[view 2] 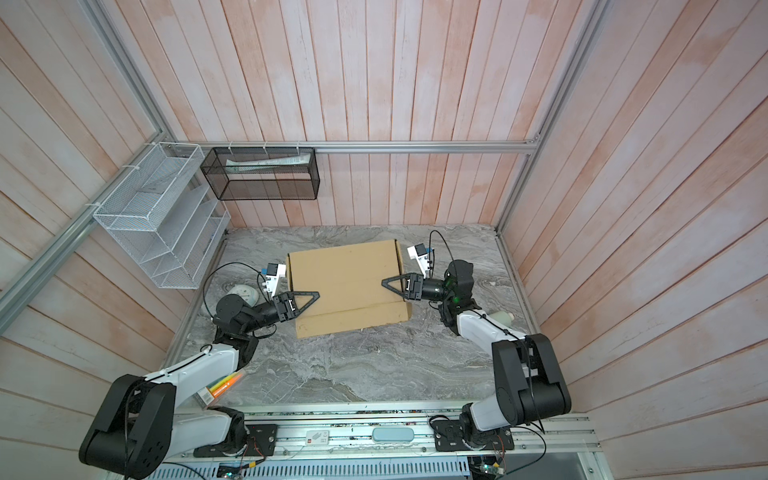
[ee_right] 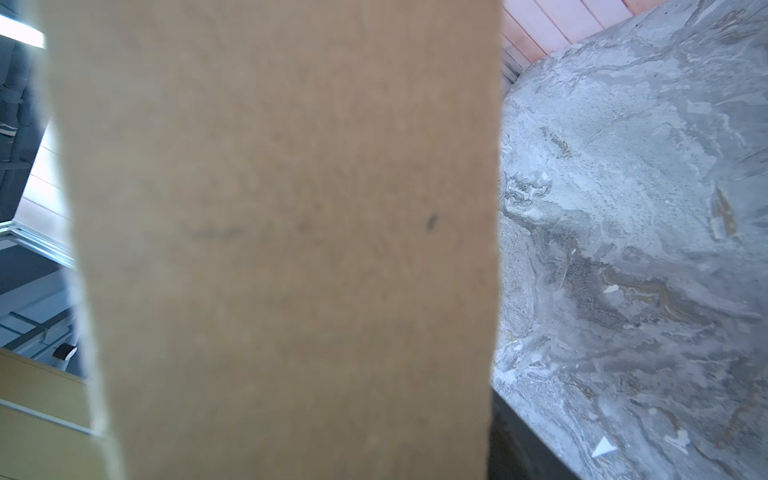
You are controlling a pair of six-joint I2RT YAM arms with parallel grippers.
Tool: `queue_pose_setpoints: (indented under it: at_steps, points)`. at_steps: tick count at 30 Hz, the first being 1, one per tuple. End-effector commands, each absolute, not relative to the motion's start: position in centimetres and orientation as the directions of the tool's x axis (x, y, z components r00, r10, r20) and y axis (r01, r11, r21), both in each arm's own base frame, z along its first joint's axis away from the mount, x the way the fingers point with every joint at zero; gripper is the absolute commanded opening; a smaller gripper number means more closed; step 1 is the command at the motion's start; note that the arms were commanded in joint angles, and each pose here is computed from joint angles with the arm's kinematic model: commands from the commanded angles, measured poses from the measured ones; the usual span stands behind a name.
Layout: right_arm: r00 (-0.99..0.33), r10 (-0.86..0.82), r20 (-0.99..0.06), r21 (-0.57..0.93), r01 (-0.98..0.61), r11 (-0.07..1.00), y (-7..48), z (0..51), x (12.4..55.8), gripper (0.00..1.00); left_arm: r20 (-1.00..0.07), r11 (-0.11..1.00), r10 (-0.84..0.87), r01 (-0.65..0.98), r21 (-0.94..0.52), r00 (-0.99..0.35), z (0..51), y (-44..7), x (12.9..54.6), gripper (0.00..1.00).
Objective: Fold the paper box
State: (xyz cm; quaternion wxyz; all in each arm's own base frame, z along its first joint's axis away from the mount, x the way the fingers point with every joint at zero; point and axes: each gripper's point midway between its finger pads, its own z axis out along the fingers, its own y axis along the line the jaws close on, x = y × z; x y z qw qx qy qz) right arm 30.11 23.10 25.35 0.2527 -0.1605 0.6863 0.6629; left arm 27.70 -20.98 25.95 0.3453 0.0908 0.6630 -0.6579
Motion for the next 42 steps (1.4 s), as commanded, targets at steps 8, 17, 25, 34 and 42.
queue_pose_setpoints:
  at_steps: [8, 17, 25, 34, 42]
  points:
    - [-0.782, 0.134, -0.608, 0.793, -0.603, 0.082, 21.1, 26.3, 29.1, 0.76, -0.586, 0.108, -0.343, 0.589, -0.801, -0.734, 26.5, -20.5, 27.6, 0.43]
    - [-0.696, 0.199, -0.690, 0.724, -0.664, 0.188, 18.5, 27.4, 29.8, 0.76, -0.512, 0.183, -0.365, 0.479, -0.859, -0.778, 25.0, -19.0, 28.4, 0.42]
    - [-0.512, 0.286, -0.810, 0.587, -0.702, 0.403, 16.2, 27.2, 30.6, 0.76, -0.424, 0.224, -0.392, 0.363, -0.905, -0.816, 24.2, -17.3, 28.9, 0.43]
    - [-0.400, 0.284, -0.871, 0.491, -0.710, 0.504, 15.2, 26.6, 30.0, 0.79, -0.265, 0.204, -0.431, 0.192, -0.960, -0.863, 22.1, -16.6, 28.2, 0.43]
    - [-0.337, 0.242, -0.910, 0.414, -0.708, 0.572, 15.1, 26.0, 30.1, 0.78, -0.194, 0.217, -0.445, 0.105, -0.970, -0.874, 22.2, -16.4, 27.4, 0.43]
